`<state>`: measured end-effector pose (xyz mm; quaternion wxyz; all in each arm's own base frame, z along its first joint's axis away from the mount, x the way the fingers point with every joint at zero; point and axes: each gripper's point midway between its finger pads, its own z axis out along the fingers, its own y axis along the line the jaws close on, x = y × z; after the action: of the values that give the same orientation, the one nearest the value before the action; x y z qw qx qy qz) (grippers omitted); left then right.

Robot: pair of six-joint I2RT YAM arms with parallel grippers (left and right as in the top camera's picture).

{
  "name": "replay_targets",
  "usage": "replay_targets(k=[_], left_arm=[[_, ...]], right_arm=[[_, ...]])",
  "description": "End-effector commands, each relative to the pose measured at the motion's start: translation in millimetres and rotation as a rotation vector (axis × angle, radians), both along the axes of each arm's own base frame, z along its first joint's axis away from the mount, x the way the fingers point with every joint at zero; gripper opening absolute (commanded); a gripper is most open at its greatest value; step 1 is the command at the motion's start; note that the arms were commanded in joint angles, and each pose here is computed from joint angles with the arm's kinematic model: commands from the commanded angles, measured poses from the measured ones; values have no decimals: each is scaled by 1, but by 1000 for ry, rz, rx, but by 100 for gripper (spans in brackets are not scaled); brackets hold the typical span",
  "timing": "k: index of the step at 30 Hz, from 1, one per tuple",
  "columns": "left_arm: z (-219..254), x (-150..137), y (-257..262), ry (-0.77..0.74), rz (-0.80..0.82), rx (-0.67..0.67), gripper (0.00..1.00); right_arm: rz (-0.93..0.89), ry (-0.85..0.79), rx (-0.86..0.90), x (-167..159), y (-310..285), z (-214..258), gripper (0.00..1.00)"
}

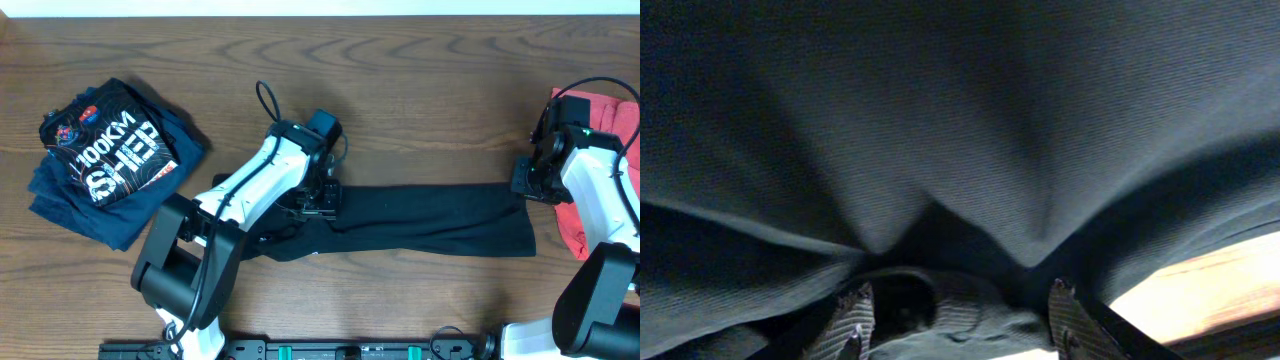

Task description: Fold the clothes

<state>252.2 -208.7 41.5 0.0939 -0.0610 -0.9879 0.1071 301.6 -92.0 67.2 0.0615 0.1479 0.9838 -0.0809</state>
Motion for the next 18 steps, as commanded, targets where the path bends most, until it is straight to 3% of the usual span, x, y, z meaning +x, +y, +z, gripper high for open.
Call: replay_targets(k=[1, 8, 18], left_arm=[[5, 1, -2, -32, 10, 19, 57], [4, -1, -4, -35, 0, 26, 39], [-7, -5, 8, -43, -4, 84, 37]], right_arm=[[-8, -14, 2, 1, 0, 3, 29], [-8, -13, 2, 1, 0, 3, 29], [-8, -13, 2, 1, 0, 3, 31]])
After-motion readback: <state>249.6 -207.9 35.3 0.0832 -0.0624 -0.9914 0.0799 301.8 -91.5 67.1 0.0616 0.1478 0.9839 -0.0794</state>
